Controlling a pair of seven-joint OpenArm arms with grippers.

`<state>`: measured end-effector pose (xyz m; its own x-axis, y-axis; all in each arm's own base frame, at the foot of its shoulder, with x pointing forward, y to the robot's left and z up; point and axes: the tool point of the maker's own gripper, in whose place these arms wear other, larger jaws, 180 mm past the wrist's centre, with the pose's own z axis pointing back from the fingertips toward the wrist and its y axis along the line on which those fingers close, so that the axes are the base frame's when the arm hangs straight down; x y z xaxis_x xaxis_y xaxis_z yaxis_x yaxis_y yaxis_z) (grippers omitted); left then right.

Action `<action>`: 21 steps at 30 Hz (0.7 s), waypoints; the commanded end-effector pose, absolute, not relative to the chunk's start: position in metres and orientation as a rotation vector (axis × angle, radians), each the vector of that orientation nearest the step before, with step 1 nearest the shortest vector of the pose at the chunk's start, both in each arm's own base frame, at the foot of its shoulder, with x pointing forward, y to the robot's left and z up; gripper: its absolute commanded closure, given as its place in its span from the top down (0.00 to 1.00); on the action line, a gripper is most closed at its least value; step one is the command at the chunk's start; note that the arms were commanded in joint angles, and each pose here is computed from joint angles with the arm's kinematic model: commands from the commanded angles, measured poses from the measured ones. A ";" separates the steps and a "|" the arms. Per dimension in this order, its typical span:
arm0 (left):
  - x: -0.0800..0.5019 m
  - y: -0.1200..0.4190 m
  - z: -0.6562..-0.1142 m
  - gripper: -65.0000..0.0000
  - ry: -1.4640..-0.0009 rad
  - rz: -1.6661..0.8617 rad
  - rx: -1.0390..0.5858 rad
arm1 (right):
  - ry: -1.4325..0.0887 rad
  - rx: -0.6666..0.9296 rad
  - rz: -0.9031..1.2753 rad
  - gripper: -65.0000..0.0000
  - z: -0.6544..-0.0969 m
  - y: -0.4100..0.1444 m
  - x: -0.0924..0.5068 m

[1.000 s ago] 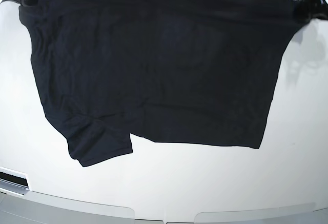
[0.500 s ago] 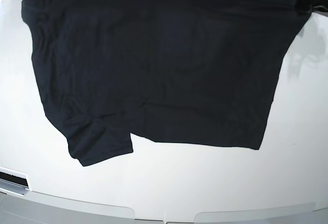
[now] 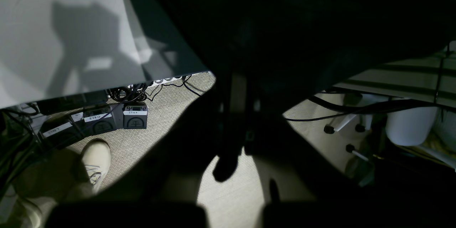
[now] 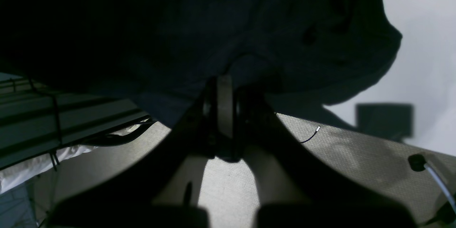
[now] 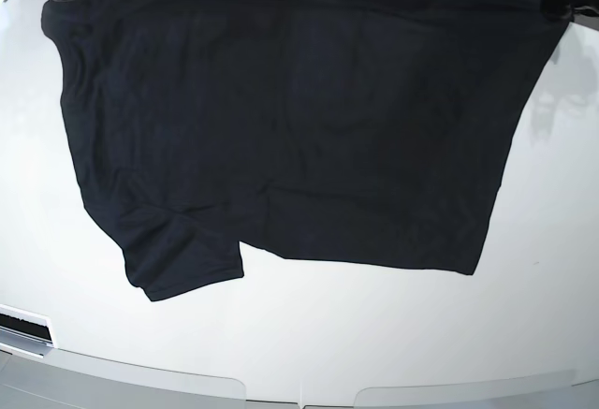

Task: Layout the t-shirt on the table in an organized manner, then fold the t-shirt properly
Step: 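Lift the shirt by the shoulders and pull it taut between both grippers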

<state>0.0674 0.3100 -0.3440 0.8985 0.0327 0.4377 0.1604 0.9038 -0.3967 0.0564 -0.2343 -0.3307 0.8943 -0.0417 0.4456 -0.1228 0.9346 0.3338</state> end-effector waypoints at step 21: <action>0.075 0.313 -0.327 0.00 -0.448 -0.083 -0.475 | -0.530 0.251 0.000 0.00 -0.308 -0.271 0.056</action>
<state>0.0706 0.3103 -0.3328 0.9062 0.0410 0.4209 0.1617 0.8860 -0.4346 0.0543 -0.2681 -0.3147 0.8710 -0.0855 0.4838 -0.0469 0.9658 0.2551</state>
